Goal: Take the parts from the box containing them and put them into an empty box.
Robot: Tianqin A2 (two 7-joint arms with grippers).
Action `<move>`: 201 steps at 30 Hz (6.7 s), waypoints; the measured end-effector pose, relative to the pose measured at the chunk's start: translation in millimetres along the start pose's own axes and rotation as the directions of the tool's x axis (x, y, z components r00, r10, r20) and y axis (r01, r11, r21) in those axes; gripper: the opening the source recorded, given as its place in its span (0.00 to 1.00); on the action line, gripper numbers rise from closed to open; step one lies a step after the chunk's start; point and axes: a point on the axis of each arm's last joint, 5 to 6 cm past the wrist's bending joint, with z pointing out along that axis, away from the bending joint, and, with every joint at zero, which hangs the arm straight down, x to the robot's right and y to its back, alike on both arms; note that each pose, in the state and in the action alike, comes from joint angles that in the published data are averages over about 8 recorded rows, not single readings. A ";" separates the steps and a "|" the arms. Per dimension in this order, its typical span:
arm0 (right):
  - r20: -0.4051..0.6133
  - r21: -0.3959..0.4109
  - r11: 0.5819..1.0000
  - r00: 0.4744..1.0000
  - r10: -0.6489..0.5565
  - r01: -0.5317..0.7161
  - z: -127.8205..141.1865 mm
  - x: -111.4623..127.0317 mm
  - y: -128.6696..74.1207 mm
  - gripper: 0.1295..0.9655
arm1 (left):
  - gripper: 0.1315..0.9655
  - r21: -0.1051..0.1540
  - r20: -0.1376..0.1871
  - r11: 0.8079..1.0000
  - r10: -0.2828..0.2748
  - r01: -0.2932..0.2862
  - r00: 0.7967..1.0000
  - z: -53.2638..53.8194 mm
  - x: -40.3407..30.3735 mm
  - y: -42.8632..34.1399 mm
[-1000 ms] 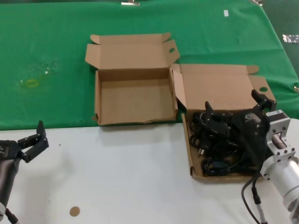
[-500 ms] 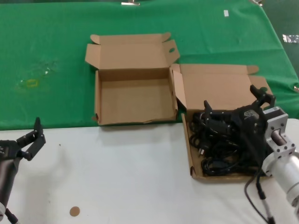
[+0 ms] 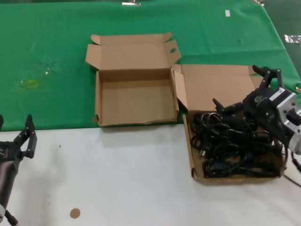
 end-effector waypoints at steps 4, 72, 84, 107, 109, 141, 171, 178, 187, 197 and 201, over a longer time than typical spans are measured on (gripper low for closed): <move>0.087 -0.023 0.995 0.991 -0.099 0.101 -0.8 19.7 -5.0 1.00 | 0.41 0.000 0.000 1.000 0.000 0.000 1.000 0.0 0.0 0.0; 0.688 -0.043 0.752 0.565 -0.454 0.658 67.6 103.6 -17.0 0.55 | 0.02 0.000 0.000 1.000 0.000 0.000 1.000 0.0 0.0 0.0; 0.692 -0.045 0.753 0.565 -0.450 0.656 61.1 102.4 -18.1 0.23 | 0.02 0.000 0.000 1.000 0.000 0.000 1.000 0.0 0.0 0.0; 0.624 0.040 0.780 0.594 -0.507 0.624 79.6 104.6 -73.4 0.09 | 0.02 0.000 0.000 1.000 0.000 0.000 1.000 0.0 0.0 0.0; 0.610 0.058 0.782 0.598 -0.520 0.620 88.7 99.1 -82.7 0.09 | 0.02 0.000 0.000 1.000 0.000 0.000 1.000 0.0 0.0 0.0; 0.550 0.207 0.796 0.606 -0.575 0.568 209.4 -47.8 -157.1 0.09 | 0.02 0.000 0.000 1.000 0.000 0.000 1.000 0.0 0.0 0.0; 0.557 0.146 0.786 0.606 -0.567 0.601 230.4 -42.6 -131.9 0.10 | 0.02 0.000 0.000 1.000 0.000 0.000 1.000 0.0 0.0 0.0; 0.557 0.152 0.786 0.605 -0.569 0.600 231.1 -44.7 -131.6 0.12 | 0.02 0.000 0.000 1.000 0.000 0.000 1.000 0.0 0.0 0.0; 0.545 0.157 0.788 0.613 -0.572 0.595 233.1 -45.5 -134.7 0.23 | 0.02 0.000 0.000 1.000 0.000 0.000 1.000 0.0 0.0 0.0; 0.522 0.163 0.798 0.636 -0.568 0.579 228.8 -37.6 -142.9 0.45 | 0.02 0.000 0.000 1.000 0.000 0.000 1.000 0.0 0.0 0.0; 0.517 0.165 0.800 0.640 -0.568 0.576 227.6 -36.4 -144.4 0.45 | 0.02 0.000 0.000 1.000 0.000 0.000 1.000 0.0 0.0 0.0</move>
